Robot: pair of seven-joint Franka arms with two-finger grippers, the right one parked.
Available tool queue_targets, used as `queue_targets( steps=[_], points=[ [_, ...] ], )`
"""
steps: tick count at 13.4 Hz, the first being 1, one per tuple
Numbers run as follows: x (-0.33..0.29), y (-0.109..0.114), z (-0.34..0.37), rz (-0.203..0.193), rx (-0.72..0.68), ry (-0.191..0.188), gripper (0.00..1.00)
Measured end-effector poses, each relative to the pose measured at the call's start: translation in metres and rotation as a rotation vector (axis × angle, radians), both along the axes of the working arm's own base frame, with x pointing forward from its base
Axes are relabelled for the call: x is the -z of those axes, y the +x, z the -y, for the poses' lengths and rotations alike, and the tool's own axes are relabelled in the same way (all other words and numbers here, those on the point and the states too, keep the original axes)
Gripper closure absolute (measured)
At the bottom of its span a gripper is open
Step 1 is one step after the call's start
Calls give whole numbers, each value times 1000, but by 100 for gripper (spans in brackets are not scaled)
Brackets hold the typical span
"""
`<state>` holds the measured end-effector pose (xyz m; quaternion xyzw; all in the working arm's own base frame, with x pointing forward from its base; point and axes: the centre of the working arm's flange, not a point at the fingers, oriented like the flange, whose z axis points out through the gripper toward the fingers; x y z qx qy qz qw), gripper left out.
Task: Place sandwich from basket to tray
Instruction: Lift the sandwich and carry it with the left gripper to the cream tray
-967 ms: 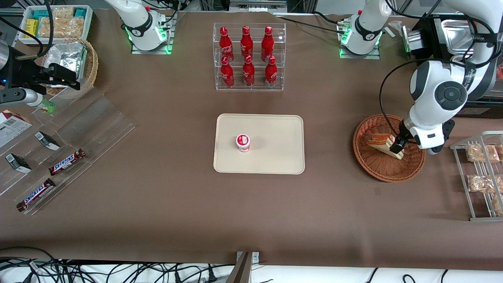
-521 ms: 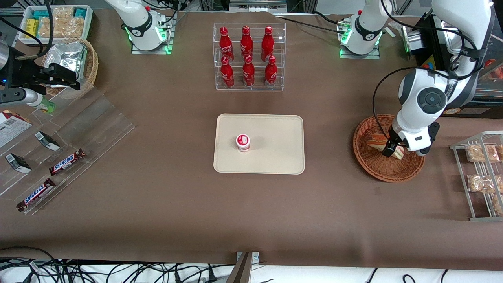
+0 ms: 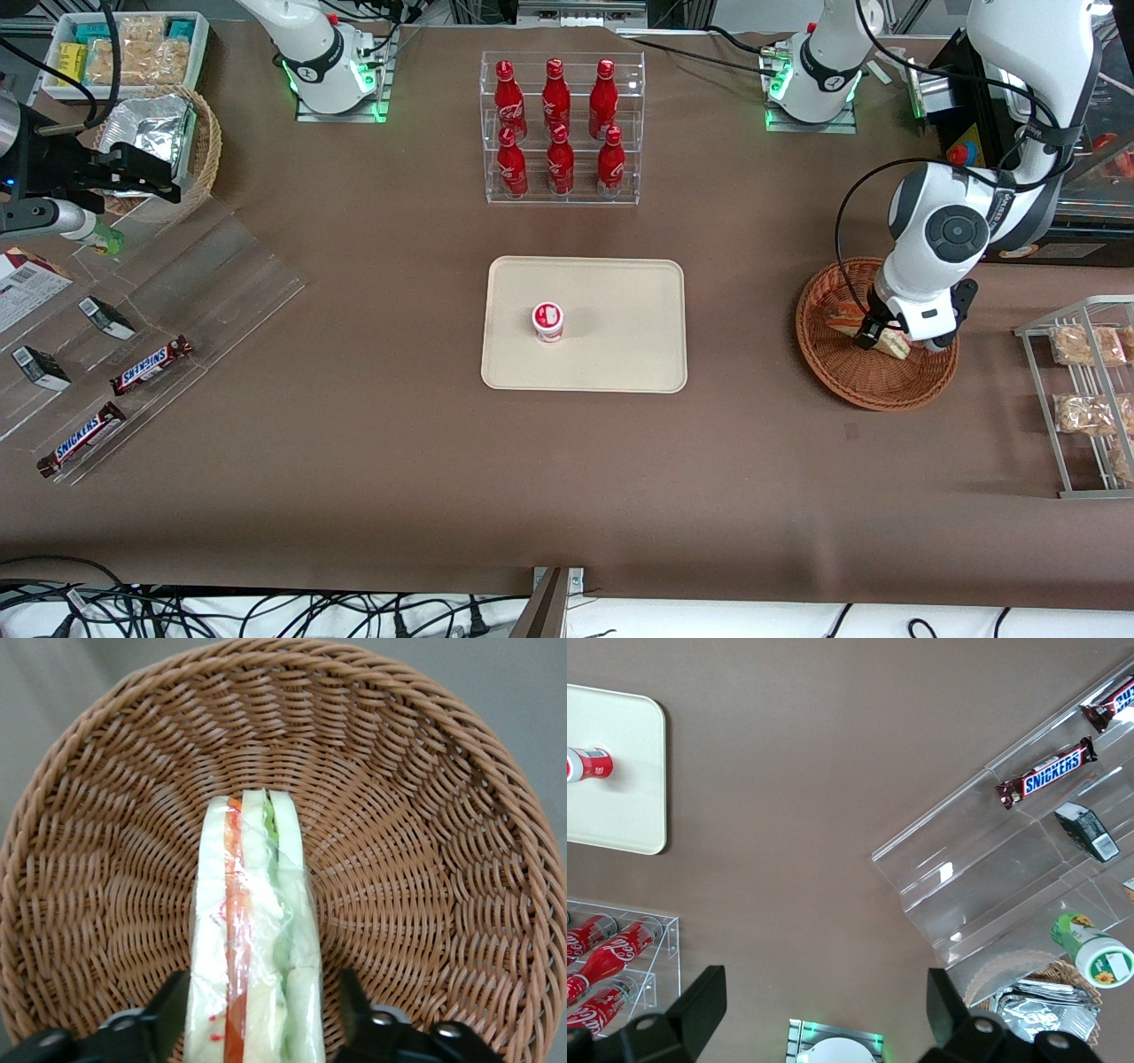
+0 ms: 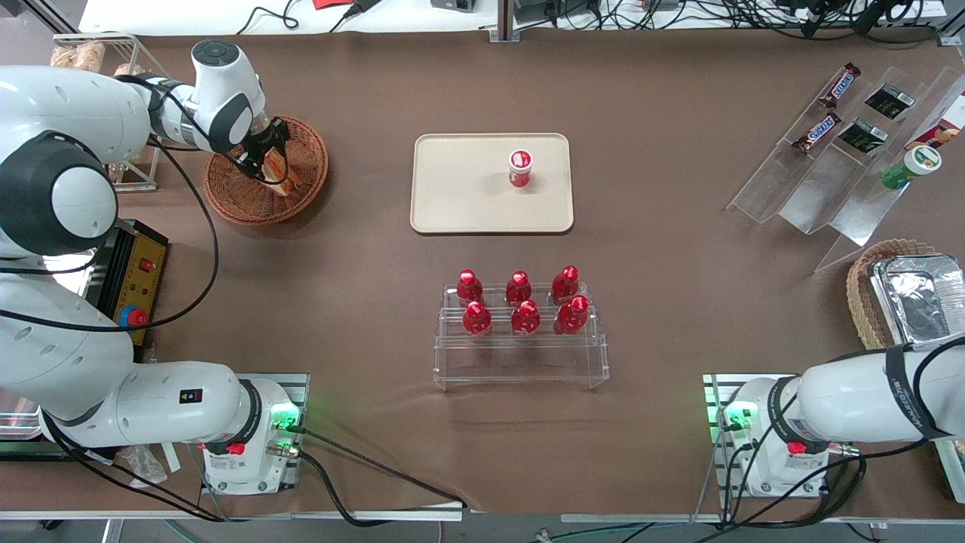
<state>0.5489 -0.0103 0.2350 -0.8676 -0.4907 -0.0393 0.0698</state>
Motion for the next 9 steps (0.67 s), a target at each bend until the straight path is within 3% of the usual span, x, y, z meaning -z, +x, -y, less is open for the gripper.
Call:
queue_targets(
  steps=[3,7,9],
  points=[
    [2,0,1,-1,25,16,61],
    [-6,3,0,2,34,25,70],
    [-28,7,-4,-15,59,38,74]
  ],
)
